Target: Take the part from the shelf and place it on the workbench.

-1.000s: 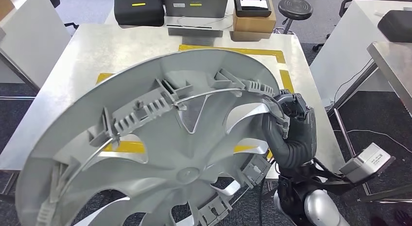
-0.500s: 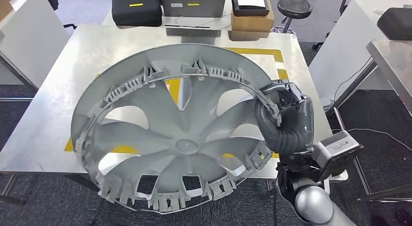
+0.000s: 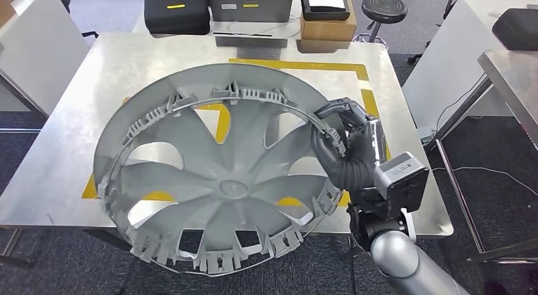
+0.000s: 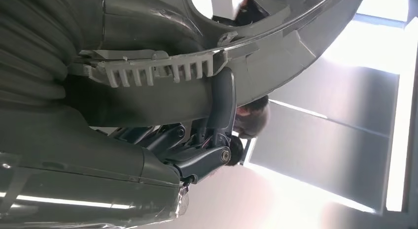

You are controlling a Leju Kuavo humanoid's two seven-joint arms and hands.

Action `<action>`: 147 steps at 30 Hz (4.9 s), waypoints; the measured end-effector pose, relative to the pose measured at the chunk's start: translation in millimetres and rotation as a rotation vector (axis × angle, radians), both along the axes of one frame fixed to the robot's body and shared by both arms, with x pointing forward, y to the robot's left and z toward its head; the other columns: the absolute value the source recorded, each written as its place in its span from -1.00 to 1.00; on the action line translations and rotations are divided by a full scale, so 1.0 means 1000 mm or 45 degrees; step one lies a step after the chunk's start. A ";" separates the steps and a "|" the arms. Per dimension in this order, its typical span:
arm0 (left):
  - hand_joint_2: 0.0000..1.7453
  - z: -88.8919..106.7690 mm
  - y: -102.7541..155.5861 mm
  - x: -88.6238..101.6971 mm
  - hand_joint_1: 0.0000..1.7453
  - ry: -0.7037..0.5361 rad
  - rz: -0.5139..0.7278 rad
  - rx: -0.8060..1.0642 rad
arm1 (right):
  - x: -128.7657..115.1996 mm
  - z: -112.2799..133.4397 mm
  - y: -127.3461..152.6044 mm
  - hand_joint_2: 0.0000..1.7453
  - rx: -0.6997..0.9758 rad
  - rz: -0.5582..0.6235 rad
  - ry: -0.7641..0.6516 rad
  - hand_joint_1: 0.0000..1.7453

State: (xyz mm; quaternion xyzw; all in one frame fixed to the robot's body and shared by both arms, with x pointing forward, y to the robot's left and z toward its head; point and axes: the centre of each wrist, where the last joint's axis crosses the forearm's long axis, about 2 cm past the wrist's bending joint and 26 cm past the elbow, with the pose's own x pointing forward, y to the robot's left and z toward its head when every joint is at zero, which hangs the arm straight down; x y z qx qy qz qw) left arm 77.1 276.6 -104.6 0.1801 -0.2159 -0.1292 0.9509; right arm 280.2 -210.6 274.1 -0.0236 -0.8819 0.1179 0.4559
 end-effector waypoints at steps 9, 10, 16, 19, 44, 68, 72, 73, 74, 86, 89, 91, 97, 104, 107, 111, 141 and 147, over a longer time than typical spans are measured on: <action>-1.00 0.006 -0.020 0.027 -1.00 0.007 -0.145 -0.047 | 0.071 -0.015 0.059 1.00 -0.522 0.098 0.171 0.86; -1.00 0.007 -0.021 0.030 -1.00 0.005 -0.164 -0.052 | 0.078 -0.020 0.066 1.00 -0.574 0.106 0.204 0.86; -1.00 0.009 -0.033 0.036 -1.00 0.023 -0.297 -0.073 | 0.115 -0.065 0.079 1.00 -0.956 0.122 0.561 0.86; -1.00 0.009 -0.036 0.036 -1.00 0.028 -0.335 -0.073 | 0.125 -0.086 0.071 1.00 -1.083 0.074 0.688 0.86; -1.00 0.007 -0.046 0.022 -1.00 0.037 -0.515 -0.078 | 0.176 -0.089 -0.024 1.00 -1.150 -0.434 1.117 0.86; -1.00 0.004 -0.047 0.007 -1.00 0.059 -0.507 -0.084 | 0.199 -0.042 -0.143 1.00 -0.858 -0.947 1.210 0.86; -1.00 0.004 -0.047 0.006 -1.00 0.058 -0.488 -0.078 | 0.199 -0.035 -0.160 1.00 -0.719 -1.069 1.234 0.86; -1.00 0.004 -0.046 0.004 -1.00 0.060 -0.482 -0.078 | 0.200 -0.029 -0.169 1.00 -0.670 -1.102 1.242 0.86; -1.00 0.003 -0.046 0.002 -1.00 0.063 -0.477 -0.079 | 0.200 -0.023 -0.180 1.00 -0.619 -1.142 1.250 0.86; -1.00 0.002 -0.047 -0.006 -1.00 0.041 -0.555 -0.094 | 0.182 -0.001 -0.261 1.00 -0.428 -1.365 1.398 0.86; -1.00 0.002 -0.047 -0.006 -1.00 0.041 -0.567 -0.091 | 0.178 -0.004 -0.269 1.00 -0.433 -1.375 1.399 0.86; 0.00 0.002 -0.047 -0.006 -1.00 0.039 -0.574 -0.090 | 0.176 -0.003 -0.272 1.00 -0.435 -1.381 1.394 -0.07; 1.00 0.002 -0.046 -0.006 -1.00 0.030 -0.579 -0.083 | 0.169 -0.009 -0.280 1.00 -0.431 -1.373 1.409 -1.00; 1.00 0.002 -0.046 -0.006 -1.00 0.023 -0.584 -0.075 | 0.166 -0.014 -0.282 1.00 -0.430 -1.355 1.418 -1.00; 1.00 0.002 -0.046 -0.006 -1.00 0.023 -0.581 -0.077 | 0.164 -0.017 -0.283 1.00 -0.426 -1.350 1.424 -1.00; 1.00 0.002 -0.046 -0.006 -1.00 0.025 -0.575 -0.079 | 0.162 -0.018 -0.286 1.00 -0.408 -1.349 1.431 -1.00; 1.00 0.004 -0.052 0.003 -1.00 0.001 -0.637 -0.084 | 0.191 -0.064 -0.096 1.00 -0.716 -0.592 1.206 -1.00; 1.00 0.004 -0.052 0.002 -1.00 0.003 -0.629 -0.087 | 0.190 -0.068 -0.086 1.00 -0.722 -0.559 1.185 -1.00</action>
